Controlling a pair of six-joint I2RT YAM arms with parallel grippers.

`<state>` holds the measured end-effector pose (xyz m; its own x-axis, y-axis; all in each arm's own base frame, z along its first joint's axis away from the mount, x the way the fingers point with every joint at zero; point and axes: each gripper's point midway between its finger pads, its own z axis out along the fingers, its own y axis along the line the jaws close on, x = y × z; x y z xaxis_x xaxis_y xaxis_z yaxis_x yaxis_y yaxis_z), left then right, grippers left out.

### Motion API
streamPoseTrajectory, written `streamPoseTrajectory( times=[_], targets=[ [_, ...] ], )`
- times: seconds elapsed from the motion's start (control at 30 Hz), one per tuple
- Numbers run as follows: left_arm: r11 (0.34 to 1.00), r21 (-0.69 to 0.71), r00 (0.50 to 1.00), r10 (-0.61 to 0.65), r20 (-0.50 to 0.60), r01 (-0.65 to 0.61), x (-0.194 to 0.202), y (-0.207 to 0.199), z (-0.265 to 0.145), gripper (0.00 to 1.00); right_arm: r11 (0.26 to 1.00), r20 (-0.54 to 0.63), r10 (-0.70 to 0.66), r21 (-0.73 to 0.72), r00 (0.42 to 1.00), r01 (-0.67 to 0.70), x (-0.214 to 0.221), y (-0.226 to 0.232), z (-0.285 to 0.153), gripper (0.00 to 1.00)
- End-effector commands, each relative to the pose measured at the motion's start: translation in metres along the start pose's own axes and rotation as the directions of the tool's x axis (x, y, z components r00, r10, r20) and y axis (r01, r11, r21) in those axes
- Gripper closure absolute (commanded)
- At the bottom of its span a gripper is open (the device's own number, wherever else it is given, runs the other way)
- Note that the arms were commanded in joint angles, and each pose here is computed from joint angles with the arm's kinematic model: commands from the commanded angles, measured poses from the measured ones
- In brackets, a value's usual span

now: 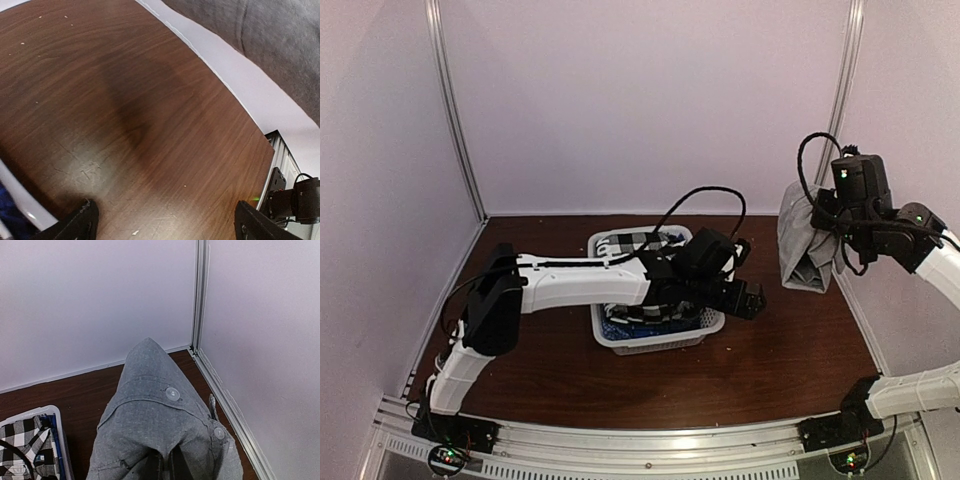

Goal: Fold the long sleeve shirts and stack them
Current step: Move the bin to the corner of the board.

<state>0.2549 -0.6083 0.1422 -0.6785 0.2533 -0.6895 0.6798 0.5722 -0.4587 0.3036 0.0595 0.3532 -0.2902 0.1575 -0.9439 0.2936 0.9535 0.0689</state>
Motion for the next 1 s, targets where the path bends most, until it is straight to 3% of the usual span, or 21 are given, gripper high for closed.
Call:
streamPoseTrajectory(
  times=[0.0, 0.07, 0.3, 0.5, 0.8, 0.97],
  targets=[
    [0.978, -0.206, 0.992, -0.051, -0.118, 0.026, 0.039, 0.082, -0.003, 0.04, 1.000, 0.011, 0.017, 0.009, 1.000, -0.018, -0.002, -0.001, 0.002, 1.00],
    [0.979, -0.203, 0.990, -0.017, -0.139, -0.012, 0.040, 0.083, -0.005, 0.05, 1.000, 0.011, 0.016, 0.013, 1.000, -0.016, -0.001, -0.002, 0.003, 1.00],
    [0.974, -0.082, 0.956, 0.190, -0.224, -0.213, 0.053, 0.017, 0.003, 0.06, 0.999, 0.033, 0.017, 0.037, 0.999, -0.019, -0.011, -0.008, -0.001, 1.00],
    [0.963, 0.033, 0.928, 0.268, -0.260, -0.269, 0.077, -0.032, 0.016, 0.05, 0.999, 0.054, 0.018, 0.046, 0.998, -0.021, -0.024, -0.013, -0.008, 1.00],
    [0.970, 0.011, 0.927, 0.237, -0.290, -0.245, 0.094, -0.026, 0.037, 0.05, 0.999, 0.051, 0.026, 0.038, 0.998, -0.028, -0.024, -0.014, -0.010, 1.00],
    [0.971, -0.118, 0.948, 0.168, -0.272, -0.206, 0.095, 0.002, 0.045, 0.05, 0.999, 0.046, 0.025, 0.041, 0.999, -0.027, -0.021, -0.015, -0.010, 1.00]
  ],
)
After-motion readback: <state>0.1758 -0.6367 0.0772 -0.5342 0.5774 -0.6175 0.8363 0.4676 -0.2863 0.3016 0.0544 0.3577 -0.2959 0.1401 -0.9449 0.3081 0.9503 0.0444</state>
